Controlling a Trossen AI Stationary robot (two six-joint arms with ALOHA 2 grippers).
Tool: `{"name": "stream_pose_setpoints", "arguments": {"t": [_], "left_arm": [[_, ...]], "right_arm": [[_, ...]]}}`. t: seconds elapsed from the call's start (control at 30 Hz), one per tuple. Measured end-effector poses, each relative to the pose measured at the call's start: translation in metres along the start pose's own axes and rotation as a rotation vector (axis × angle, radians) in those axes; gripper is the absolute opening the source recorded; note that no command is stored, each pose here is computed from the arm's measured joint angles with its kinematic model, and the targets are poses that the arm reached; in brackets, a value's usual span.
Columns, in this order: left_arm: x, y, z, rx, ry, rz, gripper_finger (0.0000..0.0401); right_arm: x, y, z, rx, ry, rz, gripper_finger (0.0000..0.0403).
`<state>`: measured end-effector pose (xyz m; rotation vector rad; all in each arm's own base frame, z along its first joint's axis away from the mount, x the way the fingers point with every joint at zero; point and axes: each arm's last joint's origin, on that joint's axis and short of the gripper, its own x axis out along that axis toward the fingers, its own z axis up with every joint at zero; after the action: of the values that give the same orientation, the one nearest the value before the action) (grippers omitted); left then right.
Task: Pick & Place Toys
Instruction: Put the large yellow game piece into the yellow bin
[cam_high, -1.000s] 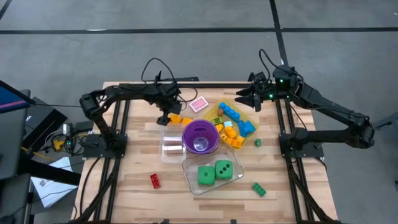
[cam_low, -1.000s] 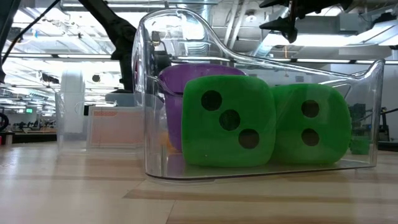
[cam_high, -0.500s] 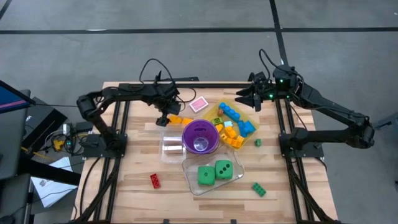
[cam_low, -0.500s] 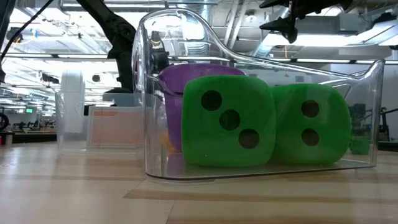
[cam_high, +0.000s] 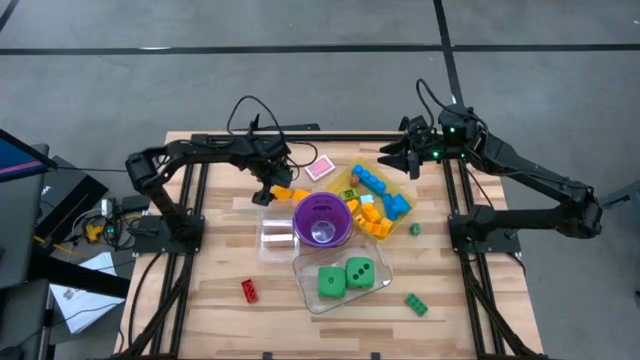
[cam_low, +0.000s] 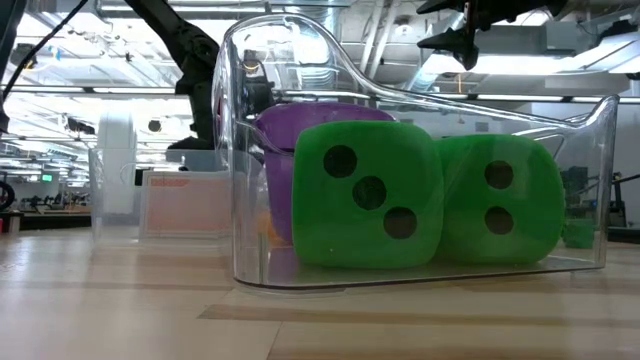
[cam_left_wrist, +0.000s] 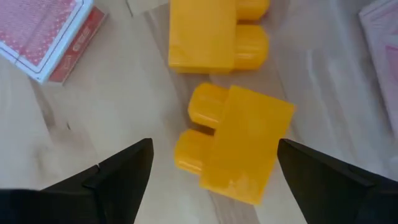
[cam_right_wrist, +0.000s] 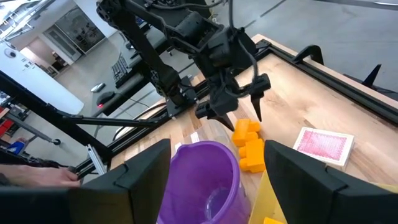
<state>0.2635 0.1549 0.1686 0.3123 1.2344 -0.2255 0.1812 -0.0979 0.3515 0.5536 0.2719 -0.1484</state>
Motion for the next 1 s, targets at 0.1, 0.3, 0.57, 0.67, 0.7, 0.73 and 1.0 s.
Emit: {"name": "stream_pose_setpoints", "arguments": {"t": [0.1,0.3,0.57,0.67,0.7,0.73,1.0], "left_arm": [[0.006,0.000,-0.001,-0.002,0.002,-0.030,0.0340],[0.017,0.000,0.001,0.033,0.013,-0.040,0.0340],[0.018,0.000,0.001,0.030,0.023,-0.036,0.0340],[0.018,0.000,0.001,0.030,0.024,-0.035,0.0340],[0.018,0.000,0.001,0.030,0.024,-0.035,0.0340],[0.018,0.000,0.001,0.030,0.025,-0.034,0.0340],[0.018,0.001,0.000,0.016,0.050,-0.007,0.0340]], "right_arm": [[0.000,0.000,0.000,0.000,0.000,0.000,0.0250],[0.000,0.000,-0.001,0.002,0.006,0.000,0.0250],[0.000,0.000,-0.001,0.004,0.008,-0.001,0.0250],[0.000,0.000,-0.001,0.004,0.008,-0.001,0.0250],[0.000,0.000,-0.001,0.004,0.008,-0.001,0.0250],[0.000,0.000,-0.001,0.004,0.008,-0.002,0.0250],[0.000,0.000,-0.001,0.004,0.007,-0.005,0.0250]]}}
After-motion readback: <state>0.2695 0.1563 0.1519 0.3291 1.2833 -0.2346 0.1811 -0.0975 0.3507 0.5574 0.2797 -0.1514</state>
